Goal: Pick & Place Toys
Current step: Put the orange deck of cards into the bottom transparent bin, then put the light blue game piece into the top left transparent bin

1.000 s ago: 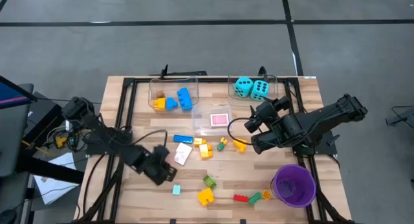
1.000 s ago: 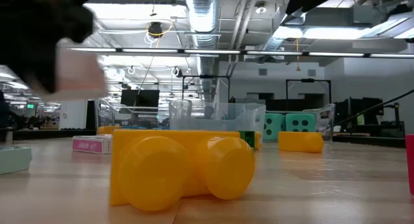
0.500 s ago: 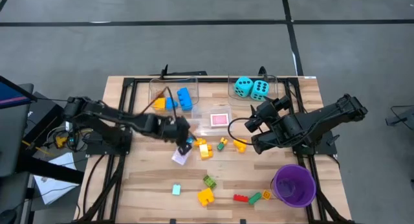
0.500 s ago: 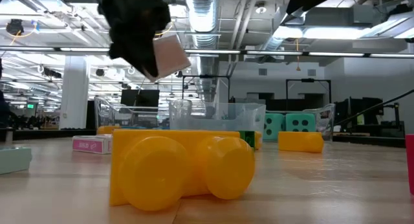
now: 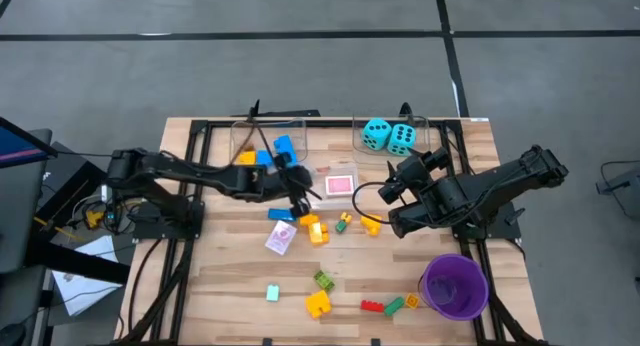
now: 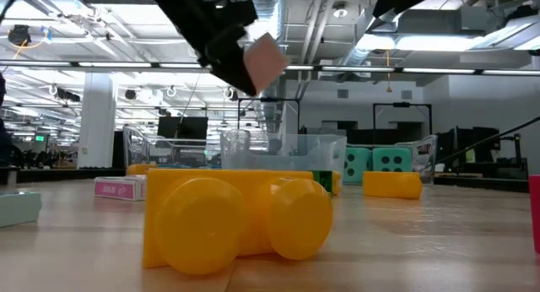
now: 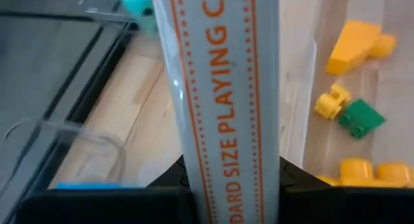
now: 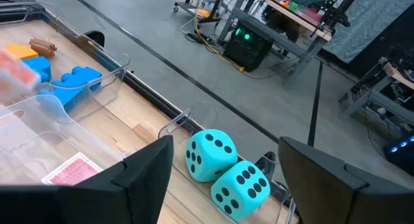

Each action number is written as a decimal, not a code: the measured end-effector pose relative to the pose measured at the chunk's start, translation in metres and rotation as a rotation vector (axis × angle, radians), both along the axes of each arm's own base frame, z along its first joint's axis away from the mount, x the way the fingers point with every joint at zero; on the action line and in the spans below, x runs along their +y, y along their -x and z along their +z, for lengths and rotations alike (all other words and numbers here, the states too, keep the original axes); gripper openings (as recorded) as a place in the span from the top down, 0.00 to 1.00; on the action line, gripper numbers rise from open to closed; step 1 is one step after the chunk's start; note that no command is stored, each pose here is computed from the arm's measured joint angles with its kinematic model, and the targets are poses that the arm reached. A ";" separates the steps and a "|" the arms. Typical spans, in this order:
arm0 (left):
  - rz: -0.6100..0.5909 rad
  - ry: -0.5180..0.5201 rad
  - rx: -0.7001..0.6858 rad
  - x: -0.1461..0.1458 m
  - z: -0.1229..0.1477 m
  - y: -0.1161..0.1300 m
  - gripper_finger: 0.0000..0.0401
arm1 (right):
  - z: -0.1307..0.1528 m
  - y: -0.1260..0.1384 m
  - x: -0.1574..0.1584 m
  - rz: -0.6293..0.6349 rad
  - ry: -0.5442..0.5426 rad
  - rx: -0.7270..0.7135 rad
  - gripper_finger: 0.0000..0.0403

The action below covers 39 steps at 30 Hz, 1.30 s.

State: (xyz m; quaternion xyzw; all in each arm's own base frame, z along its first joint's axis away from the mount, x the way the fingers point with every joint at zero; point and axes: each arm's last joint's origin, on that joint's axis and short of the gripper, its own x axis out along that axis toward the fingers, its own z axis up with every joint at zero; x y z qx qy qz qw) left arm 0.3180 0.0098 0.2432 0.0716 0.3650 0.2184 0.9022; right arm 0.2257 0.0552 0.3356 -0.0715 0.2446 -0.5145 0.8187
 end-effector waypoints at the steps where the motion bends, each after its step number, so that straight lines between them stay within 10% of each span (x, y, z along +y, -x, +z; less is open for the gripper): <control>1: -0.012 -0.018 0.023 0.000 -0.007 -0.005 0.85 | 0.000 0.000 0.000 -0.001 0.001 0.000 0.33; 18: -0.056 -0.434 0.479 0.006 -0.067 -0.084 0.85 | 0.000 0.000 0.000 0.000 0.006 0.001 0.33; 26: -0.035 -0.421 0.478 0.019 -0.060 -0.090 0.84 | 0.000 0.000 0.000 0.000 0.006 0.001 0.33; 39: -0.032 -0.421 0.454 0.016 -0.058 -0.091 0.52 | 0.000 0.000 0.000 0.000 0.006 0.000 0.33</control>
